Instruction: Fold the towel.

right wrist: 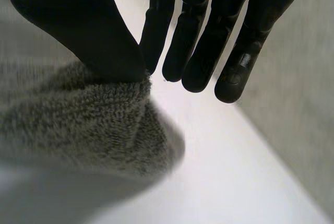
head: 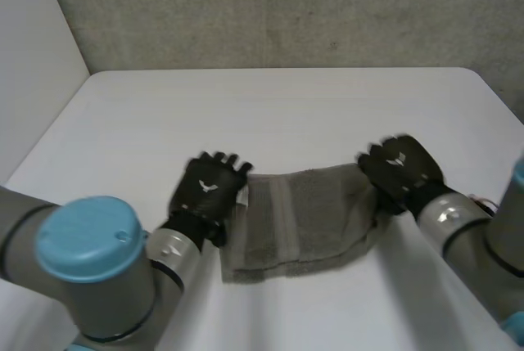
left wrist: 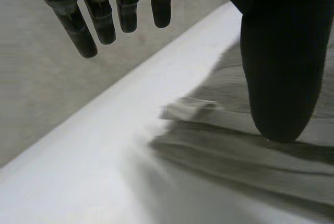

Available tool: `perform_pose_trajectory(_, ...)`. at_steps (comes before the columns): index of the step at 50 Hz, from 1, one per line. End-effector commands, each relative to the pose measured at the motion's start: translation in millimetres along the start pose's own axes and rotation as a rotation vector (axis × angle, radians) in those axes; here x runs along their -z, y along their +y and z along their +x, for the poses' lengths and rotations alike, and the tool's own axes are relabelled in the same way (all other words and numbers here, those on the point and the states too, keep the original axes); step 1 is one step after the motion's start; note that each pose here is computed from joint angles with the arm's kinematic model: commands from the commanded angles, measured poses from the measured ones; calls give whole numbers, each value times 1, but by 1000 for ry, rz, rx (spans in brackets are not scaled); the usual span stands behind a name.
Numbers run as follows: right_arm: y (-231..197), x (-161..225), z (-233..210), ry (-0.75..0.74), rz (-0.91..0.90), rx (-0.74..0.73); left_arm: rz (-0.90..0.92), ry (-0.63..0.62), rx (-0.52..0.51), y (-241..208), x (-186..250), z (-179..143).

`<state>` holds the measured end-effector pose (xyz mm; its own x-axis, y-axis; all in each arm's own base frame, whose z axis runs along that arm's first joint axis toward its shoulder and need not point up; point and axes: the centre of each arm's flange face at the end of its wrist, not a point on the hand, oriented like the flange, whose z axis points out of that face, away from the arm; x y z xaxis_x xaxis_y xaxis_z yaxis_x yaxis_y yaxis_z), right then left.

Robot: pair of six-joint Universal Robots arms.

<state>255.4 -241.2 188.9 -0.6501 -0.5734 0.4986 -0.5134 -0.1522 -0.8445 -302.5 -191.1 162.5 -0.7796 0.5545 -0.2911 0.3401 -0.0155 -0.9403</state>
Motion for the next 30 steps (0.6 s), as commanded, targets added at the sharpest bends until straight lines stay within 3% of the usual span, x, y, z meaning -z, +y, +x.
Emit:
perform_pose_trajectory(1,-61,7,-70,-191,196,59,42,-176,28,-20,7,-53)
perform_pose_trajectory(8,-54,27,-173,-497,215,87,57,-274,49,-24,17,-84)
perform_pose_trajectory(14,-34,32,-194,-567,135,100,52,-261,86,-21,19,-83)
perform_pose_trajectory(19,-45,33,-181,-526,139,90,64,-236,95,-22,17,-81)
perform_pose_trajectory(27,-68,20,-78,-186,134,-44,133,-142,88,-41,8,-59)
perform_pose_trajectory(30,-64,20,-59,-132,113,-100,155,-126,88,-48,7,-54)
